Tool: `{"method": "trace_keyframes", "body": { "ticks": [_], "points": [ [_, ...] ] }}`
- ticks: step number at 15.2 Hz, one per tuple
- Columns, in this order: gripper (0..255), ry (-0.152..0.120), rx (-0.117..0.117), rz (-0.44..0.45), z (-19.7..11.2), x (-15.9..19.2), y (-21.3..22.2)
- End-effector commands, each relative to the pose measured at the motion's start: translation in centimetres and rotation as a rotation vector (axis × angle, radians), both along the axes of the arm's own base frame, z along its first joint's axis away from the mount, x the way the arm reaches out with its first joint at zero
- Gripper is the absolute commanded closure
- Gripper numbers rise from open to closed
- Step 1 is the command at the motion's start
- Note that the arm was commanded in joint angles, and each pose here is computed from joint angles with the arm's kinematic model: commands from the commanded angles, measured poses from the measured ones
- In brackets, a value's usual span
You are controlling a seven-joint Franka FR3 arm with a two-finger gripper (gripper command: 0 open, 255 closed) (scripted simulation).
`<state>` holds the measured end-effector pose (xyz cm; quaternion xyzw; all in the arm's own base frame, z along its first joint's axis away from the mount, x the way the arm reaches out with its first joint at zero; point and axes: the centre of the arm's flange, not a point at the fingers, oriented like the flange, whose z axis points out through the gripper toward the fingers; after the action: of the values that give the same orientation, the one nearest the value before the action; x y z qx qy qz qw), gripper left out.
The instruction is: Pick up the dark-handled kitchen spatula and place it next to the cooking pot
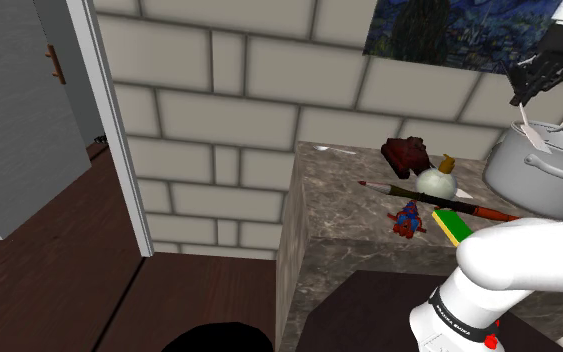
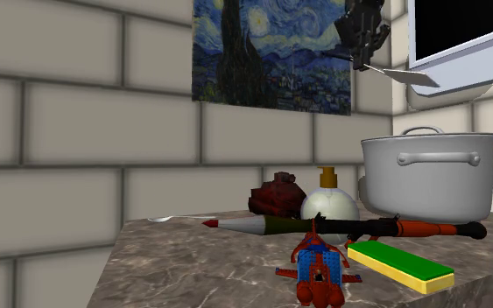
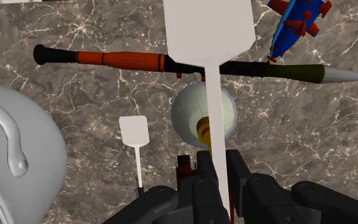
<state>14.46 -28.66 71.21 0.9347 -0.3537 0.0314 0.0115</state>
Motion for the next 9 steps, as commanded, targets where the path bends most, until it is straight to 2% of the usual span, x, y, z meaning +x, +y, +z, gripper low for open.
{"method": "trace_keyframes", "body": {
  "ticks": [1,9],
  "points": [
    [255,0.001,0.000,0.001,0.0,-2.3,-1.8],
    [255,0.001,0.000,0.001,0.0,-11.0,-7.8]
  ]
}}
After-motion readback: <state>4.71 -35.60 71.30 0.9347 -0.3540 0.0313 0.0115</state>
